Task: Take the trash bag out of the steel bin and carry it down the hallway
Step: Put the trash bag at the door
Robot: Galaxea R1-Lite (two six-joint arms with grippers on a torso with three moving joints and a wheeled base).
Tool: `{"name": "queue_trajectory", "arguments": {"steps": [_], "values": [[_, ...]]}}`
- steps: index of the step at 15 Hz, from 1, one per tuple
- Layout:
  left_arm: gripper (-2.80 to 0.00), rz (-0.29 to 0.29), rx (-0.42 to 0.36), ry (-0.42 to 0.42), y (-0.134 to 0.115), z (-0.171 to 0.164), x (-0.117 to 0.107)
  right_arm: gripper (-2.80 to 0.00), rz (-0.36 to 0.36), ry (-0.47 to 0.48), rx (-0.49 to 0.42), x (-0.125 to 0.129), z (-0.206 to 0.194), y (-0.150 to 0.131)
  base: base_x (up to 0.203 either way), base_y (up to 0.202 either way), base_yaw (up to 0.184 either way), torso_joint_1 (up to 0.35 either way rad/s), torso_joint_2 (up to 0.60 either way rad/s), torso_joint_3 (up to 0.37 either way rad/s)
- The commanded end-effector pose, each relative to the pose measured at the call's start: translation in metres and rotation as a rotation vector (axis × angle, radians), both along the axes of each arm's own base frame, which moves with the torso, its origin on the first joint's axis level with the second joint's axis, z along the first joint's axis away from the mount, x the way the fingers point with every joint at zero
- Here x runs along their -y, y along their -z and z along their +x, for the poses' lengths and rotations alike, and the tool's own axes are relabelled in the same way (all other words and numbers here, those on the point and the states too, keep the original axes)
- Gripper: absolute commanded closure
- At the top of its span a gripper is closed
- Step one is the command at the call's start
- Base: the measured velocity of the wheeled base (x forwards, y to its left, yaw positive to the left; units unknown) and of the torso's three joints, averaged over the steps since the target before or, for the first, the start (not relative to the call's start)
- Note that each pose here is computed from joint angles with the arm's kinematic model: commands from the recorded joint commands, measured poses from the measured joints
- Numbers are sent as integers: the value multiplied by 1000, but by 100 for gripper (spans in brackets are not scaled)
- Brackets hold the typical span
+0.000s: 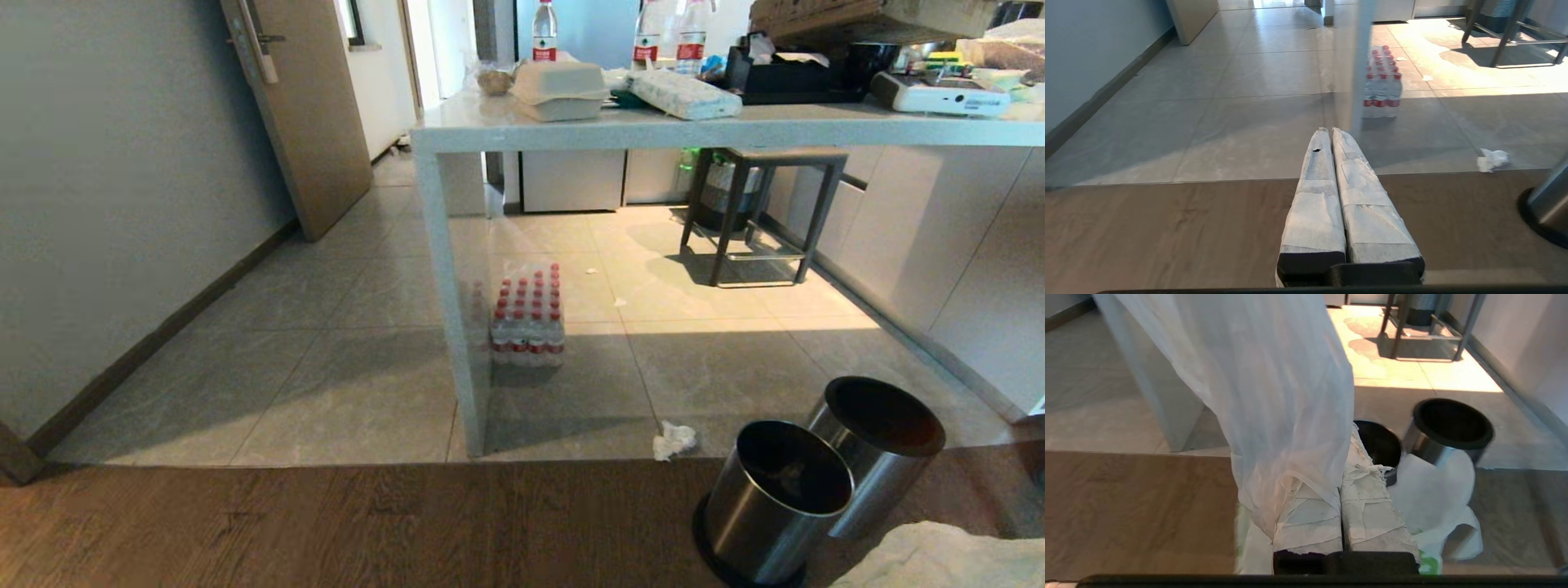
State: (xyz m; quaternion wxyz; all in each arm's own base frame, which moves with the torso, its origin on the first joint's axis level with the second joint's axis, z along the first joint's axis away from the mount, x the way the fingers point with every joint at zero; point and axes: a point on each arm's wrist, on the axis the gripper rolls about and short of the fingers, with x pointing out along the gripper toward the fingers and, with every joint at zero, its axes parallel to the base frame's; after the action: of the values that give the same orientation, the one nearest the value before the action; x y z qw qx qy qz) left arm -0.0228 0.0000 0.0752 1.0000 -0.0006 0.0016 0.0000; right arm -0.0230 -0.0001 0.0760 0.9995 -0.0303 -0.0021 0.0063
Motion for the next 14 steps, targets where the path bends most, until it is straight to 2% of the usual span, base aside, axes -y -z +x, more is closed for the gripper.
{"name": "queue_trajectory", "arguments": {"steps": [1, 14], "values": [[0, 0, 0, 0, 0, 0, 0, 0, 0, -1, 39, 0, -3, 1, 0, 193, 1, 2, 6, 3], [0, 0, 0, 0, 0, 0, 0, 0, 0, -1, 39, 0, -3, 1, 0, 192, 2, 3, 1, 3]]}}
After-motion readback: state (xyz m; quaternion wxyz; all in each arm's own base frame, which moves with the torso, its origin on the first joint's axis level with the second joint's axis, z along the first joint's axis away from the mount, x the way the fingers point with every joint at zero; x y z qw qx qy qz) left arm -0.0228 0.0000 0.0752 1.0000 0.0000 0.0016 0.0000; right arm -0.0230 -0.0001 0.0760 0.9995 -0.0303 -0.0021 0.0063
